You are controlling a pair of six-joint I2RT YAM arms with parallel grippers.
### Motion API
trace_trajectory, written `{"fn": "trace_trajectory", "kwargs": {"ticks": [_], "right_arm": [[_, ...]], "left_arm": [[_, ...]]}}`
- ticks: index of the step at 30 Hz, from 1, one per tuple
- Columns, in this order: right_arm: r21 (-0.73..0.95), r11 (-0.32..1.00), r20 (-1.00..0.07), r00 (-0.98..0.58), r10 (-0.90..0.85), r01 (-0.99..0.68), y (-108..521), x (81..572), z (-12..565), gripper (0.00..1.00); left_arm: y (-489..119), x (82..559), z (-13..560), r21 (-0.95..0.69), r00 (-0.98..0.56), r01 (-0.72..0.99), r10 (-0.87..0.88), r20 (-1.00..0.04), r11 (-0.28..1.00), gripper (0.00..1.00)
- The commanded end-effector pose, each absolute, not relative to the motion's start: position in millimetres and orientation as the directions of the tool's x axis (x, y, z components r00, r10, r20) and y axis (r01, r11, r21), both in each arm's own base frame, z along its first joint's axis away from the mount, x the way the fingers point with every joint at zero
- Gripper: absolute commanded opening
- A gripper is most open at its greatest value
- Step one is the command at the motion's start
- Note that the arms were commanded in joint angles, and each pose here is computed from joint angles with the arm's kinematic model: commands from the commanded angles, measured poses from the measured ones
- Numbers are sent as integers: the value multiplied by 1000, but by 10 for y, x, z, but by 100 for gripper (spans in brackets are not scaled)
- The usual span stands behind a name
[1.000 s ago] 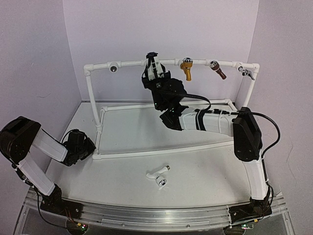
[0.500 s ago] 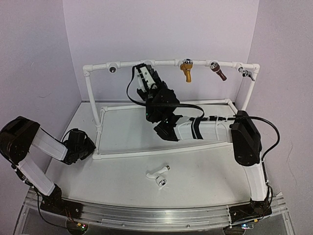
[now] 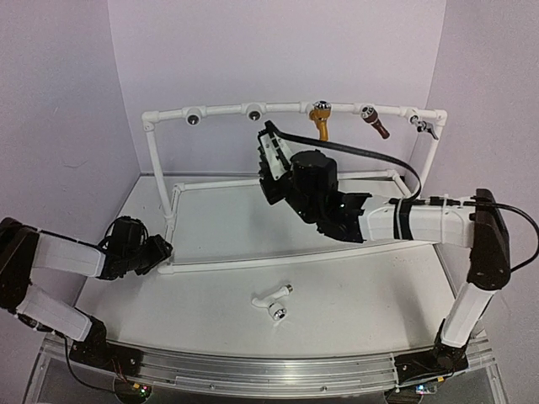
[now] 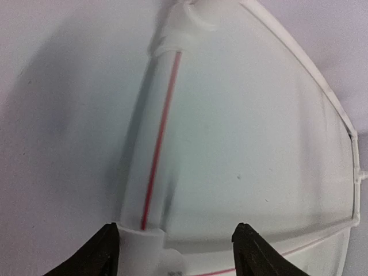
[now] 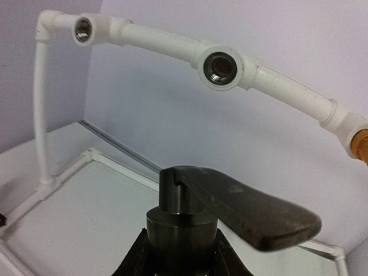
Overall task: Install the water faucets
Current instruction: Pass from the right arm to the left
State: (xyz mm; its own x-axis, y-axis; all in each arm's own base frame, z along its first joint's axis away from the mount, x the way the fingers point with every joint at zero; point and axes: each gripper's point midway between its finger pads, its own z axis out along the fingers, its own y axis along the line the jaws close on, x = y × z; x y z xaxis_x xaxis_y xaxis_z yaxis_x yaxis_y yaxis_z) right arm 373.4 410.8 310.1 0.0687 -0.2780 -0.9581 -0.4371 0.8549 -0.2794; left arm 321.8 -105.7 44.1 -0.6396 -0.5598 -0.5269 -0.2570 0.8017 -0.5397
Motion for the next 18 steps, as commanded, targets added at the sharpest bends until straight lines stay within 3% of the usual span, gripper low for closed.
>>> {"fn": "trace_trajectory", "kwargs": {"ticks": [1,5,9,13,18], "right_arm": [[137,646,-968,-240,-75,-751,4613,3191,2752,0],[349,443,-921,-389,1,-826,4929,2887,2704,0],[511,289,-856,-508,92,-809,5130,2756,2798,0],[562,148,-827,-559,64,-814,5345,2616,2903,0],[589,120,-808,-583,85,-799,5372,2616,2982,0]], "left_arm": [[-1417,2870,851,-599,-755,-39,-416,-507,800,79],[-1685,2563,1562,-687,-732,250,-331,-595,682,90],[-2081,1883,2508,-671,-630,682,-232,-741,291,90],[-2097,1662,2752,-616,-577,765,-228,-785,188,93],[-2206,1661,2796,-655,-634,750,-184,-751,90,93]]}}
